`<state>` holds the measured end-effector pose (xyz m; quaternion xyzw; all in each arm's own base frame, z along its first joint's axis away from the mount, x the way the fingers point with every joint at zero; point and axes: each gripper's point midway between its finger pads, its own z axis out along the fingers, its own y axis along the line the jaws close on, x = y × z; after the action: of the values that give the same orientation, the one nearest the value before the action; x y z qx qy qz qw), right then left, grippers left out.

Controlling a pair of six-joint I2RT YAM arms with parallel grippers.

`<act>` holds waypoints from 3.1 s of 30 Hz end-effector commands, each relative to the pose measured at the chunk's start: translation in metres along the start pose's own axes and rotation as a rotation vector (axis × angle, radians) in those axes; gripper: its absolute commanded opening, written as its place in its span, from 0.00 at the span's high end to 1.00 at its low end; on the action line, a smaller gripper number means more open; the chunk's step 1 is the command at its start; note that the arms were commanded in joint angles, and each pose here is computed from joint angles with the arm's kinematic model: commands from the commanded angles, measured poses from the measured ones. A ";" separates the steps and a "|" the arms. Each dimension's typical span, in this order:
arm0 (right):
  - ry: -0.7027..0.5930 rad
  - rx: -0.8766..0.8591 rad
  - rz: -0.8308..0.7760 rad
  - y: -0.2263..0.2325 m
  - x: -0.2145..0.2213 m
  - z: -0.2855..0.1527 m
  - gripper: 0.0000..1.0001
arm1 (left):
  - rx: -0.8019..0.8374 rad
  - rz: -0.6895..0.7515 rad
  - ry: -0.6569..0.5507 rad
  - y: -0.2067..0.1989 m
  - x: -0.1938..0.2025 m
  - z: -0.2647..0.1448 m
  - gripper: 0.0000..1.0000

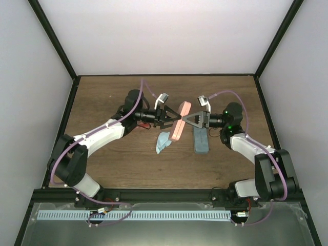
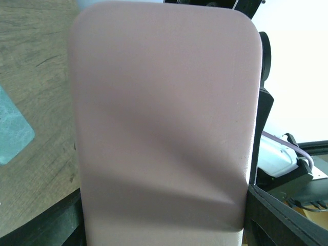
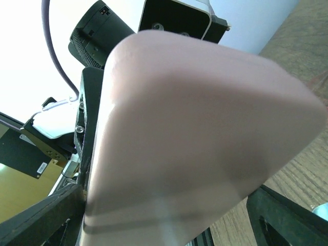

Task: Organize the sunglasses
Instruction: Open the sunglasses case.

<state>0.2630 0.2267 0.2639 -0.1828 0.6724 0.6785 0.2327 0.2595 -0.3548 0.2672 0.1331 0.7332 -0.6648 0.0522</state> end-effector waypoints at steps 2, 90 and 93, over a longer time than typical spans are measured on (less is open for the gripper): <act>-0.007 -0.022 -0.088 0.014 -0.018 0.001 0.12 | 0.086 0.103 0.035 -0.034 -0.003 -0.001 0.36; 0.231 0.549 0.291 -0.128 0.075 -0.025 0.55 | 0.074 0.102 -0.087 -0.033 -0.042 -0.010 0.39; 0.175 0.694 0.335 -0.141 0.071 -0.044 0.46 | 0.022 0.087 -0.066 -0.001 -0.033 -0.007 0.39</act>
<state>0.2647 0.2043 0.1049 -0.0822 0.8697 0.4806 0.0769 0.2954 -0.3553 0.3023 0.1125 0.6995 -0.6998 0.0909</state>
